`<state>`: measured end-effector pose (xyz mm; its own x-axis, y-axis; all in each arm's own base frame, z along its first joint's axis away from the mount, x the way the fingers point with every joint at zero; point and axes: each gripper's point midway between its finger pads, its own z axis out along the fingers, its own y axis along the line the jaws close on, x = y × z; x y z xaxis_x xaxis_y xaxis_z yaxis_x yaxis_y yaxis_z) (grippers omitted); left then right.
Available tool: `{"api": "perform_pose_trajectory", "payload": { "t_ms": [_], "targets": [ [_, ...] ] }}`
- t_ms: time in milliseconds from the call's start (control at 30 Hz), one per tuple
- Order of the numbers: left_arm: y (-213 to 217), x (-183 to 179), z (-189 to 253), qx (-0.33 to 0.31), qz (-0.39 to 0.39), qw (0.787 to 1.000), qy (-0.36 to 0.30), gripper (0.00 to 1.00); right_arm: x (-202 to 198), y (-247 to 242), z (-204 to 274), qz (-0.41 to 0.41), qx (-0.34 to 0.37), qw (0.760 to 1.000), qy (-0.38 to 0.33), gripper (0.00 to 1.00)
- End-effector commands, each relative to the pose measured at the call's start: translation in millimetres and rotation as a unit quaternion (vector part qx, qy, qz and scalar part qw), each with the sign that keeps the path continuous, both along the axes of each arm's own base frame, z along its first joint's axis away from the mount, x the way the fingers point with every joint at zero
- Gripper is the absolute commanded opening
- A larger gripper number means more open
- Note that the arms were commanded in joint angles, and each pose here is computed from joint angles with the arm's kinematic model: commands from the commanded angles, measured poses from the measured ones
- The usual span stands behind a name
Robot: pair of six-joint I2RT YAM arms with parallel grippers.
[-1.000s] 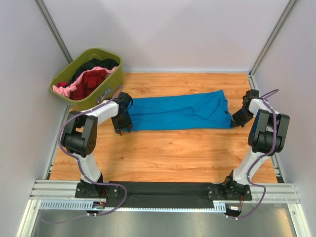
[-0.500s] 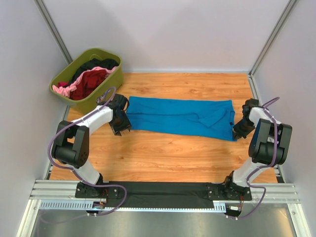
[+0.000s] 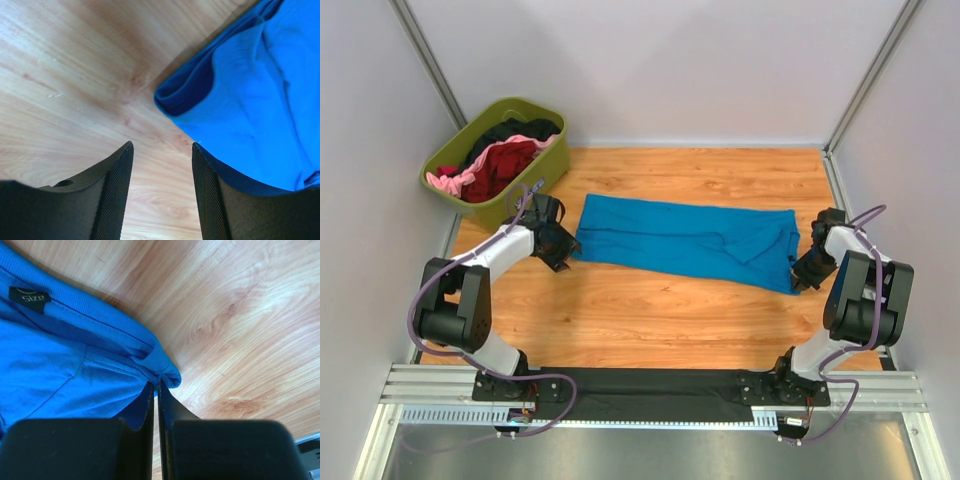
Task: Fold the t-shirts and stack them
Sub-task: Fold the tshirt
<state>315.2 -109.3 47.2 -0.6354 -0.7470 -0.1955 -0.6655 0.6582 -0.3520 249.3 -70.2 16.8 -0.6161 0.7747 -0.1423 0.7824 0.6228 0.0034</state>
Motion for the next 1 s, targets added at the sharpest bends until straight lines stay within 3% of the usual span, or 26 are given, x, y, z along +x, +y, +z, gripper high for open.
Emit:
{"api": "perform_pose_trajectory", "payload": {
  "t_ms": [0, 400, 500, 633, 833, 967],
  "targets": [
    [-9.3, 22.6, 7.2, -0.031, 0.02, 0.999, -0.025, 0.58, 2.7, 1.4, 5.1, 0.006, 0.004, 1.0, -0.021, 0.0],
    [7.1, 26.3, -13.7, 0.029, 0.022, 0.999, 0.024, 0.52, 6.5, -4.4, 12.0, 0.002, -0.009, 1.0, -0.024, 0.0],
    [12.1, 24.3, -18.8, 0.044, 0.018, 0.998, 0.041, 0.41, 6.9, -6.4, 14.5, 0.003, -0.013, 1.0, -0.022, 0.0],
    [14.4, 22.7, -23.6, 0.053, 0.014, 0.996, 0.065, 0.18, 8.1, -7.3, 17.4, 0.002, -0.016, 1.0, -0.025, 0.0],
    [17.8, 13.0, -28.0, 0.061, 0.013, 0.994, 0.088, 0.03, 4.8, -8.3, 17.3, 0.003, -0.02, 1.0, -0.02, 0.0],
    [23.7, 1.5, -29.4, 0.071, 0.015, 0.991, 0.113, 0.0, -1.1, -7.8, 18.6, 0.003, -0.021, 1.0, -0.01, 0.0]
  ]
}}
